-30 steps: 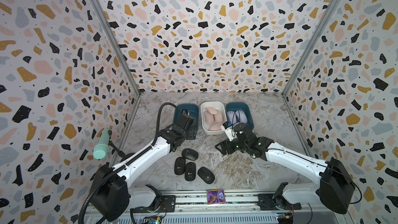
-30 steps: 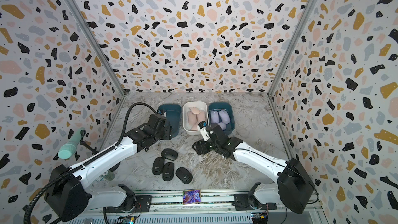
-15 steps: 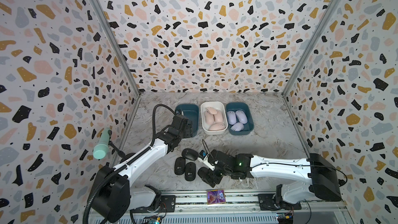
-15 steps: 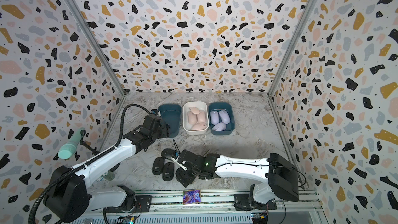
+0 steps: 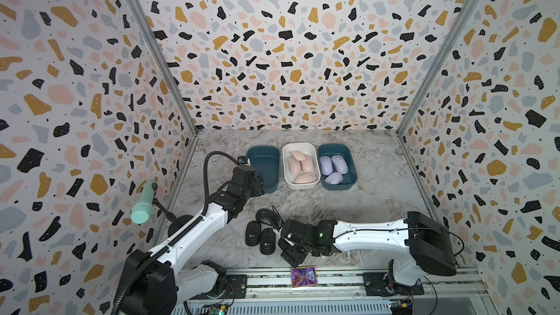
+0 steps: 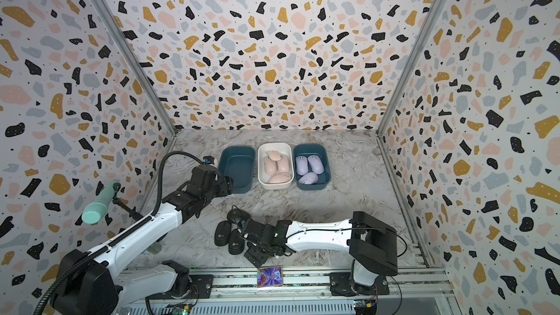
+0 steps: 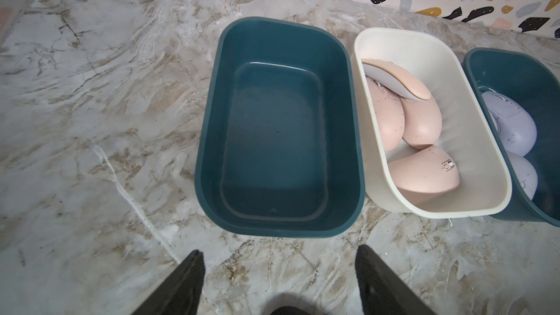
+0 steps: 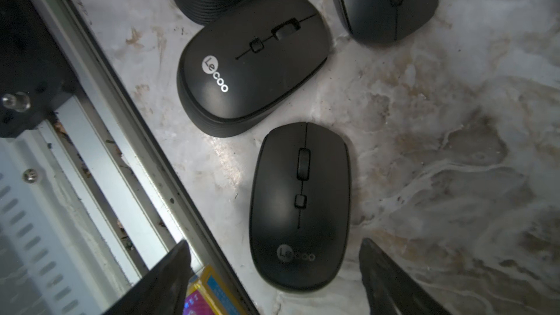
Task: Place the mice by color into the storage box
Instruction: Pick up the mouse from the center of the board.
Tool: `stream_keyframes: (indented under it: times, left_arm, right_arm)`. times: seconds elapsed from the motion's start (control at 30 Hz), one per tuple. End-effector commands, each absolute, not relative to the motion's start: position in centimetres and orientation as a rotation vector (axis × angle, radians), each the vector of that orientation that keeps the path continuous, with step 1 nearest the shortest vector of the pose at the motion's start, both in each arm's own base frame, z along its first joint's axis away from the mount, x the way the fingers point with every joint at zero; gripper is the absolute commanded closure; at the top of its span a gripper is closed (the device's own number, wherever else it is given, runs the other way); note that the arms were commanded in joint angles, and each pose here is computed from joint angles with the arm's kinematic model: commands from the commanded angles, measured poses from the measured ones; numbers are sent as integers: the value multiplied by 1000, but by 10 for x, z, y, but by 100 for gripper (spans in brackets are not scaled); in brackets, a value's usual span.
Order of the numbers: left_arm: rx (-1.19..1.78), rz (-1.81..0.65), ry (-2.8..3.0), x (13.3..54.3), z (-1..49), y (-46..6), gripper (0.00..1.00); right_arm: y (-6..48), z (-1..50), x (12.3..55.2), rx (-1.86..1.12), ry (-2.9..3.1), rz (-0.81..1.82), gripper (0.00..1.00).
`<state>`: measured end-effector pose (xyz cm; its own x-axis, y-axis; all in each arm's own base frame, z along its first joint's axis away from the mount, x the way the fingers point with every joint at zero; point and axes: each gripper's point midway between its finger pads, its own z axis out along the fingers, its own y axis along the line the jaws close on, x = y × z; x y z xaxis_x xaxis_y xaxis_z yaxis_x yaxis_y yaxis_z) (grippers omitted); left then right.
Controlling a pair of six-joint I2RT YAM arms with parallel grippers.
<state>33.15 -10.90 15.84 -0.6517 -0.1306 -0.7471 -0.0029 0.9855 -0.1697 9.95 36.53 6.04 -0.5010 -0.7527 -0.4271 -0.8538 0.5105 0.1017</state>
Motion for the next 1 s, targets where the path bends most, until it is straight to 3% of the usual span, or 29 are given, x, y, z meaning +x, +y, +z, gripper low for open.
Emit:
stream_keyframes:
  times: [0.0,0.97]
  left_arm:
    - [-75,-223,2244,330,166,-110,22]
    - [-50,-216,2211,326,179,-104,21]
  right_arm:
    - [366,65,104,-1314,2438,381,14]
    - [359,34,109,-1321,2500,206,35]
